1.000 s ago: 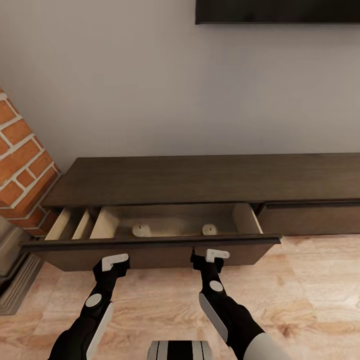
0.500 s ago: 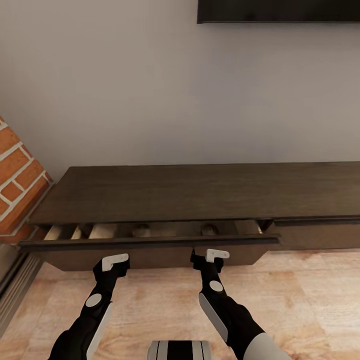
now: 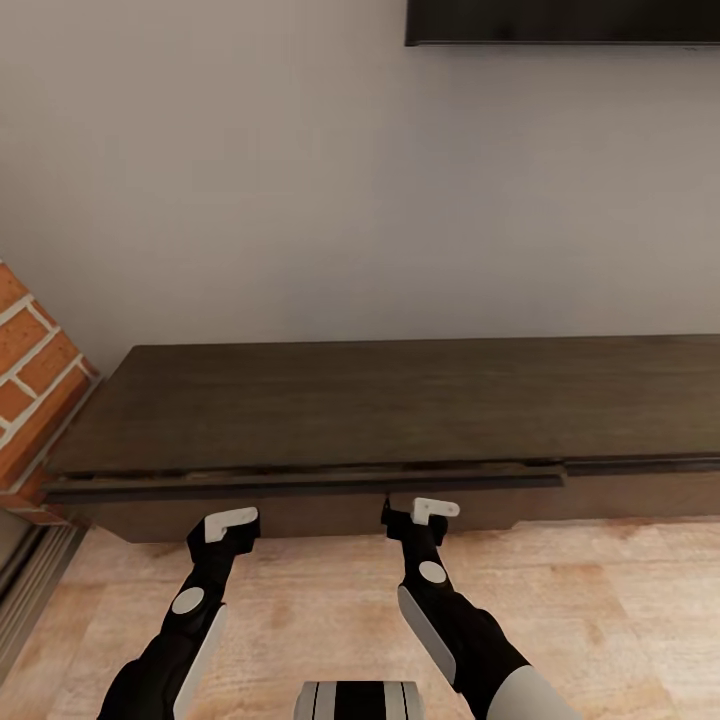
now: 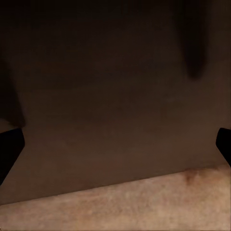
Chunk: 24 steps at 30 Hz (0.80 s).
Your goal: Place each of the two pumpkins and all three candles from the living room inside a cabinet in the living room (use any cabinet), then make sure every cabinet is closed, and position the cauldron so it is next to a table in the living room.
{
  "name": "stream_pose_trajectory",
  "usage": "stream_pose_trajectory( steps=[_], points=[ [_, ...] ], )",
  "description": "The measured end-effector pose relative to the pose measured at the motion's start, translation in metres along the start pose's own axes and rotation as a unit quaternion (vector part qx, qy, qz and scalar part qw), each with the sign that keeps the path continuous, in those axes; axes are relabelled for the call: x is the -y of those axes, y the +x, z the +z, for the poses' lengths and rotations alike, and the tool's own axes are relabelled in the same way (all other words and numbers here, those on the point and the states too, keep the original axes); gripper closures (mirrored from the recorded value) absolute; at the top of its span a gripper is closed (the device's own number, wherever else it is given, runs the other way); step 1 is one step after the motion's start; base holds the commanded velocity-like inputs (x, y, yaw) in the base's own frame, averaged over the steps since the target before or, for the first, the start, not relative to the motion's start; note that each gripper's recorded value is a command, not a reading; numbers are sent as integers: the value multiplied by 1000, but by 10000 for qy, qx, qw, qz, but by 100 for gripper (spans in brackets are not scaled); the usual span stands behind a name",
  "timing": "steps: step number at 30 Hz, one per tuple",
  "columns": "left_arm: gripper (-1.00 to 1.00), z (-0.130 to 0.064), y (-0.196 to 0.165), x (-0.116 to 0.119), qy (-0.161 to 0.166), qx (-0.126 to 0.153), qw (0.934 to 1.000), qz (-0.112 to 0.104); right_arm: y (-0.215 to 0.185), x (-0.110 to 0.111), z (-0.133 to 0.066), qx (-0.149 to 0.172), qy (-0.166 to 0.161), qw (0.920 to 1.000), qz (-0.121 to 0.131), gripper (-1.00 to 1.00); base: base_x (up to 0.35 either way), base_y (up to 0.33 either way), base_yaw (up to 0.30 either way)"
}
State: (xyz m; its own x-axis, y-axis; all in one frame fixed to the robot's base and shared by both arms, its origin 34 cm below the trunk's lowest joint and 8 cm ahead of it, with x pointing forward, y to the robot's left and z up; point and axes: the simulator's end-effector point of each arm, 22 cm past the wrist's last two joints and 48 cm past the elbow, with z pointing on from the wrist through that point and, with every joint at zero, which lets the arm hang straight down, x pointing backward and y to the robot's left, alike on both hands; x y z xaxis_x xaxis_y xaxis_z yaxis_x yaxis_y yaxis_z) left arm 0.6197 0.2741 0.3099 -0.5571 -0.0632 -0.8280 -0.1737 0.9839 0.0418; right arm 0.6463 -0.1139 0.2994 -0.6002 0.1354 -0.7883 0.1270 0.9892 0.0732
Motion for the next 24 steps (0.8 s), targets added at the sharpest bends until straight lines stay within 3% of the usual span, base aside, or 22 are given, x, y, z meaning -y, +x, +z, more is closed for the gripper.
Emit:
stream_pose_trajectory(
  steps=[17,24],
  points=[
    [-100,0,0,1,7,6,10000,5,0,0,0,3,-7,10000,-8,-100,54,26,0],
    [-100,0,0,1,14,-4,10000,7,0,-1,0,-3,-18,10000,-18,-100,-143,0,0]
  ],
)
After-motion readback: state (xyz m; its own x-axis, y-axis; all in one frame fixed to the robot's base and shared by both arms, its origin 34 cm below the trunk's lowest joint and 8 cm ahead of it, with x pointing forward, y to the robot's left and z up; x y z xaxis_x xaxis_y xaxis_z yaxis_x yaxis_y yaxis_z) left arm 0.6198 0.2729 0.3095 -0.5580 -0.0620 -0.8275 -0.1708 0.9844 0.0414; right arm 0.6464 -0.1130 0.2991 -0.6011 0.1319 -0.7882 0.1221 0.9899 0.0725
